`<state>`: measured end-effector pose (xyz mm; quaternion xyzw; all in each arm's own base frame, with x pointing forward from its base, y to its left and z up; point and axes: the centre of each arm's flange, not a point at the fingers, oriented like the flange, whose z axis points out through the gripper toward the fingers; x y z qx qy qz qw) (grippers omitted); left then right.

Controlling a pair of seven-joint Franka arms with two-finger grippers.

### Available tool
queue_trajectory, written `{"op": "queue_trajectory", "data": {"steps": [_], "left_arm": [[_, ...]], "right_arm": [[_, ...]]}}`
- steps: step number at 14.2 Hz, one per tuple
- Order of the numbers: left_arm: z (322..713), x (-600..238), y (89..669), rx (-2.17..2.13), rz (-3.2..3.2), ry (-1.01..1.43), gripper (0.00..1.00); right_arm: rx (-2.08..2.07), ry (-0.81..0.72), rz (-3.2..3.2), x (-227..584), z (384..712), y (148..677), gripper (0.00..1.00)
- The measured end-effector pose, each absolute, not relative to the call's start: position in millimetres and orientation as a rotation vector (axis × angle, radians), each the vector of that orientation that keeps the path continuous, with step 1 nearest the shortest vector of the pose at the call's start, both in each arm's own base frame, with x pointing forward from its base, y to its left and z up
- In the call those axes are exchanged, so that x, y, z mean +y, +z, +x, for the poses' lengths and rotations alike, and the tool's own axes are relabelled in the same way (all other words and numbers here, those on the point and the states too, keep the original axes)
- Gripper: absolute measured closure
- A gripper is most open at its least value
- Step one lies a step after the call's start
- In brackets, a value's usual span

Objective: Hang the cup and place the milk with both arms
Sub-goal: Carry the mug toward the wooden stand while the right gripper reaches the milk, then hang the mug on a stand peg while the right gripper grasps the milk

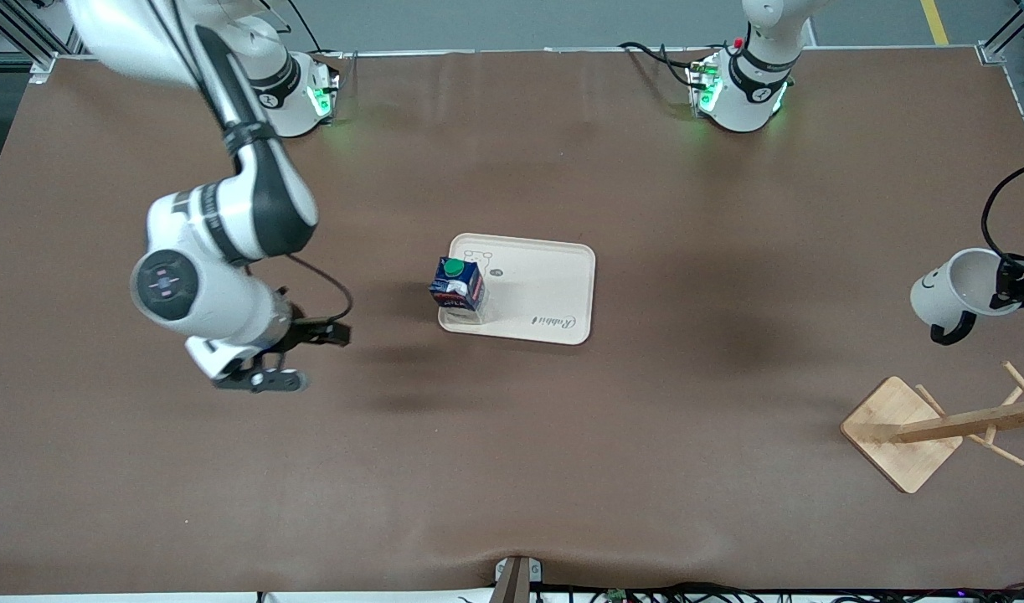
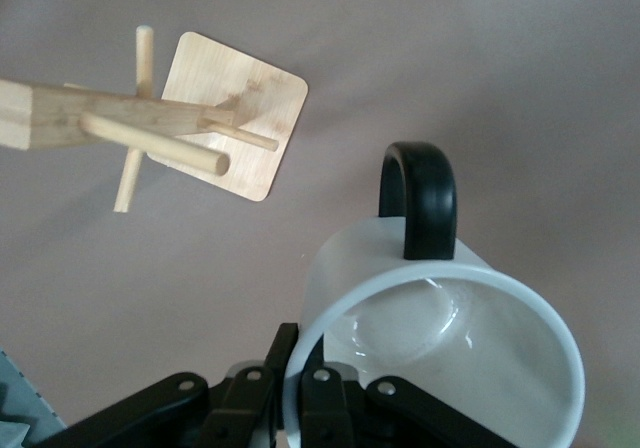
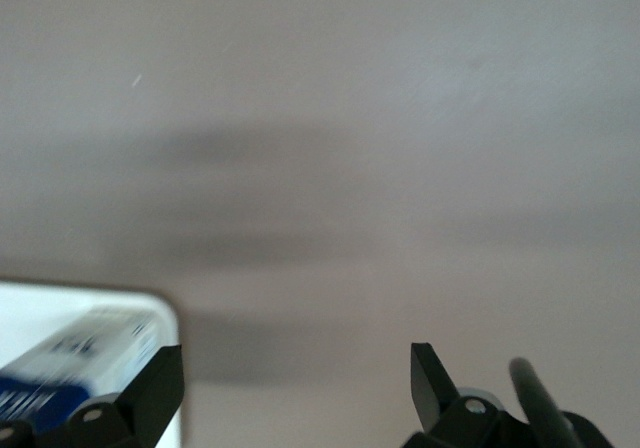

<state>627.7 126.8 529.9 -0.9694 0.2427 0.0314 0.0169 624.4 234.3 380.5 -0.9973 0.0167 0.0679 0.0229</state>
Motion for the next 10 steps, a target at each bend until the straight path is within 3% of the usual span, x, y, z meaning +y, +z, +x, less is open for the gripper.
{"op": "queue_trajectory", "data": {"steps": [6,10], "left_arm": [[643,140,523,0.744,-2.996,-0.038,0.94],[653,144,516,0.742,-2.989,-0.105,0.94]], "right_arm": [[0.016,0.247,-3.115,357,551,409,0.00],[0.088,0.206,-3.084,383,541,410,0.00]]}}
